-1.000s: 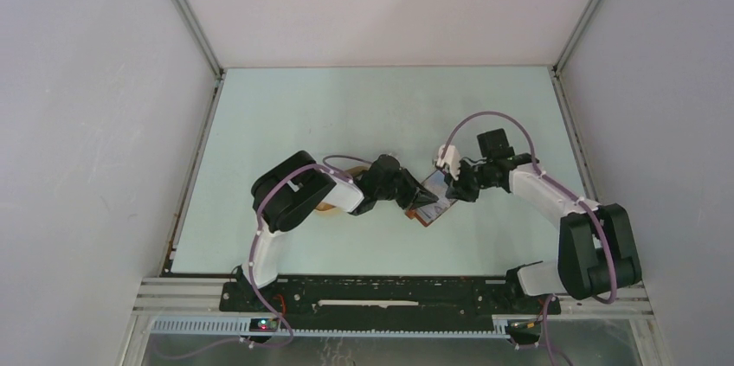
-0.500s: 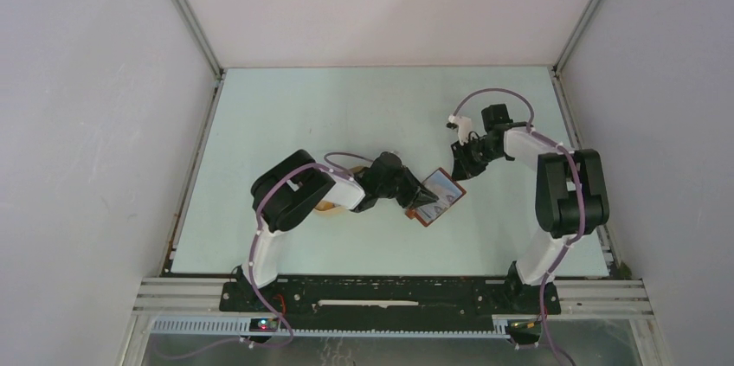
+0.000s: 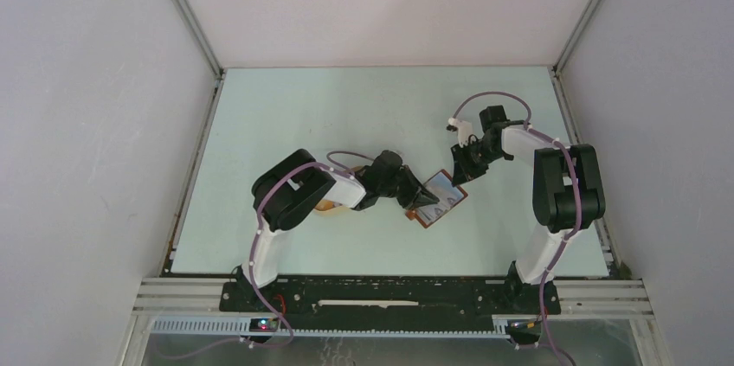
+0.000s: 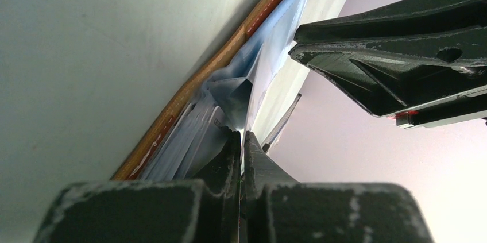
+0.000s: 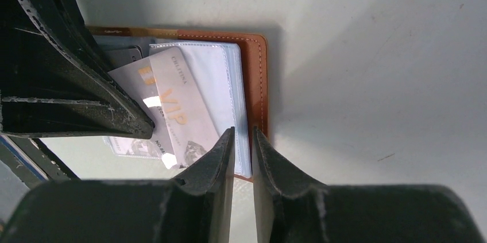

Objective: Put the credit cards into the card holder
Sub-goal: Insert the credit card into the card holder.

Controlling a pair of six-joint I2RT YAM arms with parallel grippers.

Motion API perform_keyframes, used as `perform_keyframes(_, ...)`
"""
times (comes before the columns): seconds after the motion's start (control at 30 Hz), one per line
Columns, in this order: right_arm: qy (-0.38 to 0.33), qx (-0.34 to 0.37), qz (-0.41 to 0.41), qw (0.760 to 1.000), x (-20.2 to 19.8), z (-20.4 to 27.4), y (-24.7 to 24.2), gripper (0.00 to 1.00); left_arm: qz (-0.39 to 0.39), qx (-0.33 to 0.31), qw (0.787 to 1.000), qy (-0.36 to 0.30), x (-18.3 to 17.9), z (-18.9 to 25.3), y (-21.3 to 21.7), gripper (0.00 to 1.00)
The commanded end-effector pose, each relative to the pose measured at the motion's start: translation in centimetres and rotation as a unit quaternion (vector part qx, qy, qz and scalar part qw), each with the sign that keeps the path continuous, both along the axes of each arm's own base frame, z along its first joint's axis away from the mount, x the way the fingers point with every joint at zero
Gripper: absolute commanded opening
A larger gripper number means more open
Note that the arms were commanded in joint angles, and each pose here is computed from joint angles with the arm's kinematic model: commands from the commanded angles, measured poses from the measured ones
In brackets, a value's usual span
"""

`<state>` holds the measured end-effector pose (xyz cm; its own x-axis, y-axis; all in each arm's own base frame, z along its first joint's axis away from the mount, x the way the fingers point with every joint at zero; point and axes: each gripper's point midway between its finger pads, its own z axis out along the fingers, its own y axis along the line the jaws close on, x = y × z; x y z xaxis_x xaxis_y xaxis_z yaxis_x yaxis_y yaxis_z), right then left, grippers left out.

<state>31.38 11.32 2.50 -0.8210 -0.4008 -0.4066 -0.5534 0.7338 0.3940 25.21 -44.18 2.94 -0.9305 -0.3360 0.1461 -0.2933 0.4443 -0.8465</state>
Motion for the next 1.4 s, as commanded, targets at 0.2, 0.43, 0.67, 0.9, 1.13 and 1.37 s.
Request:
perform_keyframes(0.2, 0.009, 0.007, -0.015, 1.0, 0.6, 0.6, -0.2, 0.26, -0.046, 0.021, 0.999, 0.009, -1.3, -1.0, -0.2, 0.03)
perform_keyframes(0.43, 0.024, 0.001, -0.019, 1.0, 0.4, 0.0, -0.3, 0.25, -0.075, 0.034, 0.997, 0.001, -1.7, -1.1, -0.2, 0.03)
perform_keyframes(0.67, 0.026, 0.003, -0.019, 0.999, 0.4, 0.2, -0.2, 0.25, -0.097, 0.034, 0.995, 0.006, -2.3, -1.2, -0.2, 0.02)
perform_keyframes(0.9, 0.027, 0.005, -0.019, 0.999, 0.3, 0.2, -0.2, 0.26, -0.099, 0.038, 0.994, 0.01, -1.8, -1.8, 0.0, 0.03)
perform_keyframes(1.13, 0.03, 0.006, -0.019, 0.999, 0.2, 0.2, -0.2, 0.26, -0.102, 0.046, 0.994, 0.009, -1.1, -2.1, -0.1, 0.05)
perform_keyframes(1.37, 0.032, 0.007, -0.019, 0.999, 0.1, 0.2, -0.1, 0.25, -0.106, 0.052, 0.993, 0.006, -0.2, -2.1, -0.4, 0.07)
